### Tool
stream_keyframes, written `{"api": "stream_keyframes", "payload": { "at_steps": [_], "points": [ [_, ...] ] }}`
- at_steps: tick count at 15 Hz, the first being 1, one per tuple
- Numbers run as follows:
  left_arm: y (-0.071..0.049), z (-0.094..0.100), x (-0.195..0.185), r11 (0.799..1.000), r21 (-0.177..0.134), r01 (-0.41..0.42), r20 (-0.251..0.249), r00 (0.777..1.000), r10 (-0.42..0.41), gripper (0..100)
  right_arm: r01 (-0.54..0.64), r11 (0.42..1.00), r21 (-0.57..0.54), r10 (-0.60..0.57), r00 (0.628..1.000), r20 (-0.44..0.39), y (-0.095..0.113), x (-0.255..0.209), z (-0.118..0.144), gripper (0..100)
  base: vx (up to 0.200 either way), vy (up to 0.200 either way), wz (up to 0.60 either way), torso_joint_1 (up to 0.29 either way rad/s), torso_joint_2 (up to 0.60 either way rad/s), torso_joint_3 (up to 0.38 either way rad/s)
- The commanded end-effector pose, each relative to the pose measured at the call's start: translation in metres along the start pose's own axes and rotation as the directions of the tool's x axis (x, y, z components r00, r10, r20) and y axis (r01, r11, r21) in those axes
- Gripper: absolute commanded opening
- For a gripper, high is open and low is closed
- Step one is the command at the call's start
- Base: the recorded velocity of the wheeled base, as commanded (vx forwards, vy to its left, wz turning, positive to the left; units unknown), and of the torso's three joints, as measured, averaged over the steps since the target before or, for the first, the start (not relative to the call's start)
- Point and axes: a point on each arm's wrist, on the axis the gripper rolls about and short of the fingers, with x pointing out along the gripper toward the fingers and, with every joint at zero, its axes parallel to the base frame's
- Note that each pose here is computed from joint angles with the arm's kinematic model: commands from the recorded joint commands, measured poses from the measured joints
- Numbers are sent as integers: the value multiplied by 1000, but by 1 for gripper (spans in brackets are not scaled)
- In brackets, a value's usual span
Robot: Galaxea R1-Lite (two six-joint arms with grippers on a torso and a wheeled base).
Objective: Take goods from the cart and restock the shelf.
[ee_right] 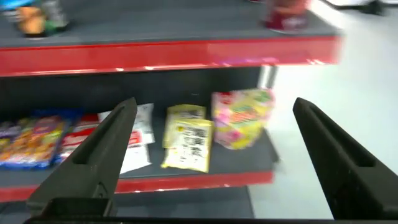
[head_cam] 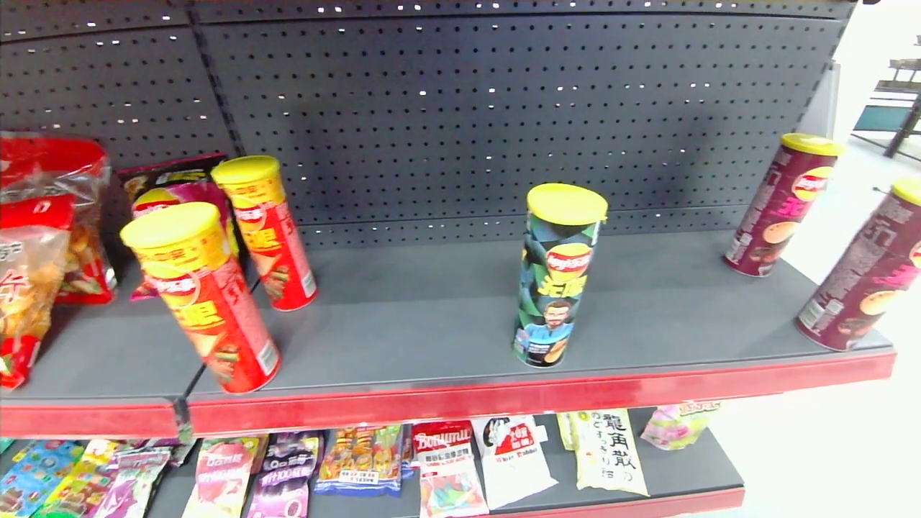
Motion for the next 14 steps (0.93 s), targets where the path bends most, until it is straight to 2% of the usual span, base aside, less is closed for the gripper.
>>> {"api": "stream_keyframes", "payload": {
  "at_steps": [1,4,11,12,14],
  "points": [
    [0,0,0,1000,-1,0,-3,1000,0,0,-1,1000,-1,1,1000,2,0,0,0,100,0,0,-600,7,7,-2],
    [0,0,1,1000,-1,4,-4,1000,-4,0,-1,1000,-1,1,1000,2,0,0,0,100,0,0,-600,7,1,5],
    [1,4,5,1000,-5,13,-22,1000,-14,0,-1,1000,1,1,1000,2,0,0,0,100,0,0,0,0,0,0],
    [3,6,11,999,-14,48,-47,998,-48,0,-1,1000,1,1,1000,2,0,0,0,100,0,0,0,0,0,0],
    [6,15,27,994,-22,105,-55,993,-106,0,-1,1000,1,1,1000,2,0,0,0,100,0,0,0,0,0,0]
  ]
}}
